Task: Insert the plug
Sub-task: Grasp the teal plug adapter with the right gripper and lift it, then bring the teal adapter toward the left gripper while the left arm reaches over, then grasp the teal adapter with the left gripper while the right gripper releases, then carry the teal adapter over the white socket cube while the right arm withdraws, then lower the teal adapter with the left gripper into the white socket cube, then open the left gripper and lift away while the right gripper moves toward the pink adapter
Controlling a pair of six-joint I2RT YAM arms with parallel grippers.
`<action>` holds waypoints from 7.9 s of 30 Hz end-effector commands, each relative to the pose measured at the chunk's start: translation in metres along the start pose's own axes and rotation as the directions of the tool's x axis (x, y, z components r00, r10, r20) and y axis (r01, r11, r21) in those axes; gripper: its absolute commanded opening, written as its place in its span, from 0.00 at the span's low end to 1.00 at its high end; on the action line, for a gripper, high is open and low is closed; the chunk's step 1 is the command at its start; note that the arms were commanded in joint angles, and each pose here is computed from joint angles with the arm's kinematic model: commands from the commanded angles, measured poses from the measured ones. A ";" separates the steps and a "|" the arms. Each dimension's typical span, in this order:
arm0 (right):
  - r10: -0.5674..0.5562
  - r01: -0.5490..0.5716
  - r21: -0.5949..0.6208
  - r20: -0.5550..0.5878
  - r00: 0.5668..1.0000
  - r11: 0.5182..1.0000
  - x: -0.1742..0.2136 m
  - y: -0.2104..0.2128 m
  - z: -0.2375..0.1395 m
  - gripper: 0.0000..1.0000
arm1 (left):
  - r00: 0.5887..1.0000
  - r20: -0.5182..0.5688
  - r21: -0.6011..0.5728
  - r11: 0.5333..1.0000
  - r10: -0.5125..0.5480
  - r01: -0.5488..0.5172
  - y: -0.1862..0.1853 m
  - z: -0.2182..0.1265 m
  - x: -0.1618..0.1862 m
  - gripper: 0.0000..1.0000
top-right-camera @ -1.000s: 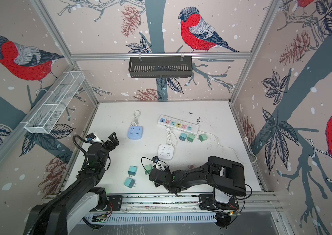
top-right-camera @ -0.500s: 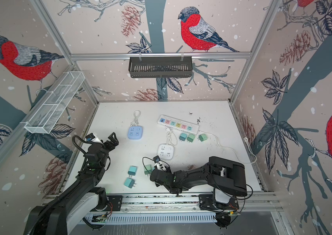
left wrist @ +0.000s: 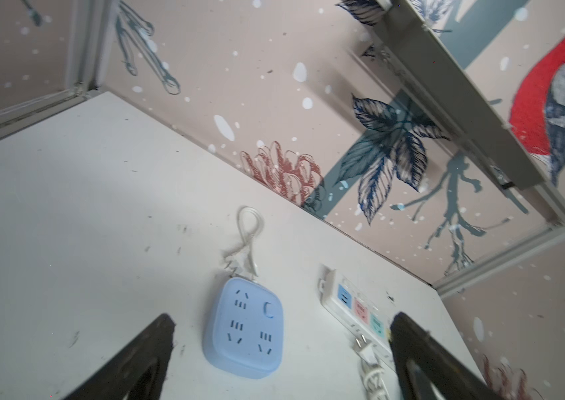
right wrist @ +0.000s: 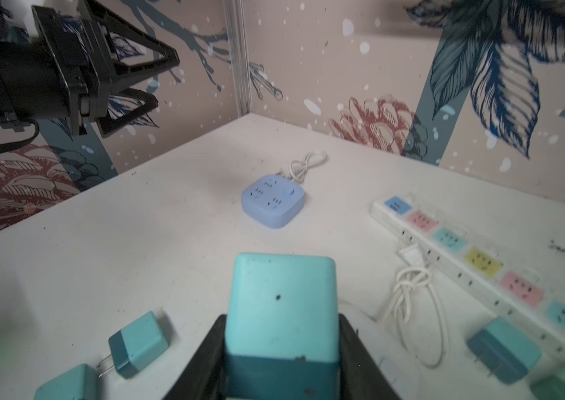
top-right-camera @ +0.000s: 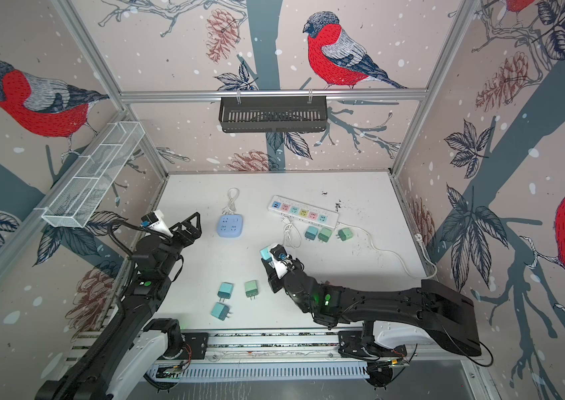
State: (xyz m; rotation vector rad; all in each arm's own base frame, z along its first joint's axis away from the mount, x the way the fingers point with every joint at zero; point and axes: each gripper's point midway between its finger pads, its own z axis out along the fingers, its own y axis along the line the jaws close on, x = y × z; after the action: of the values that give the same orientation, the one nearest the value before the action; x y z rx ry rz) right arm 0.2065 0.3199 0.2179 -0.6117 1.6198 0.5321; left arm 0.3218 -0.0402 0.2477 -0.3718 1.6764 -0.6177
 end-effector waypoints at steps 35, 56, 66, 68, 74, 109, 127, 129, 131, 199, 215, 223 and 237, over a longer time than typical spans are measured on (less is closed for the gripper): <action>-0.471 0.488 0.065 0.399 0.787 0.871 0.000 -0.015 0.000 0.00 | 0.888 -0.159 0.708 0.676 0.433 -0.203 -0.202 -0.063 0.101 0.85; -0.453 0.479 0.067 0.462 0.762 0.875 -0.005 -0.008 -0.032 0.00 | 0.792 -0.269 0.710 0.668 0.548 -0.221 -0.205 -0.051 0.167 0.73; -0.433 0.459 0.072 0.488 0.758 0.886 -0.009 -0.011 -0.039 0.01 | 0.757 -0.301 0.758 0.627 0.580 -0.180 -0.207 -0.057 0.190 0.69; -0.428 0.455 0.071 0.488 0.760 0.888 -0.010 -0.011 -0.040 0.01 | 0.753 -0.300 0.765 0.619 0.586 -0.177 -0.208 -0.058 0.192 0.69; -0.424 0.451 0.071 0.494 0.759 0.890 -0.011 -0.012 -0.042 0.00 | 0.740 -0.304 0.784 0.599 0.600 -0.164 -0.212 -0.062 0.201 0.65; -0.299 0.287 0.103 0.497 0.815 0.953 -0.017 -0.047 -0.057 0.83 | 0.668 -0.278 0.684 0.630 0.690 -0.366 -0.211 -0.023 0.199 0.00; 0.090 -0.239 0.364 0.380 0.921 0.900 0.007 -0.197 -0.056 1.00 | 0.356 0.312 0.730 0.018 0.881 -0.683 -0.182 -0.066 0.217 0.00; 0.105 -0.259 0.397 0.369 0.923 0.881 0.011 -0.206 -0.052 1.00 | 0.348 0.307 0.742 0.006 0.886 -0.670 -0.183 -0.064 0.222 0.00; 0.113 -0.287 0.411 0.397 0.911 0.865 0.014 -0.211 -0.059 1.00 | 0.342 0.296 0.753 0.002 0.892 -0.658 -0.184 -0.061 0.227 0.00; 0.277 -0.428 0.498 0.349 0.895 0.755 0.061 -0.258 -0.078 1.00 | 0.030 0.032 0.962 -0.023 0.999 -0.271 -0.159 0.009 0.345 0.00; 0.283 -0.434 0.495 0.352 0.892 0.753 0.061 -0.259 -0.078 1.00 | -0.017 -0.037 0.977 0.033 0.999 -0.210 -0.149 0.006 0.357 0.00; 0.286 -0.435 0.493 0.350 0.892 0.754 0.061 -0.259 -0.078 1.00 | -0.027 -0.030 0.979 0.024 0.999 -0.200 -0.146 0.004 0.359 0.00; 0.296 -0.467 0.470 0.393 0.870 0.749 0.059 -0.257 -0.089 1.00 | 0.264 0.101 0.848 0.056 0.959 -0.528 -0.219 0.015 0.255 0.99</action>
State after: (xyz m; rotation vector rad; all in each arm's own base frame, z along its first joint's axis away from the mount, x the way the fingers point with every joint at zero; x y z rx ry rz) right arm 0.3047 0.0636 0.1635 0.2306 1.5467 0.3637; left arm 0.2599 -0.3626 0.1268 1.6698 1.6670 -0.4729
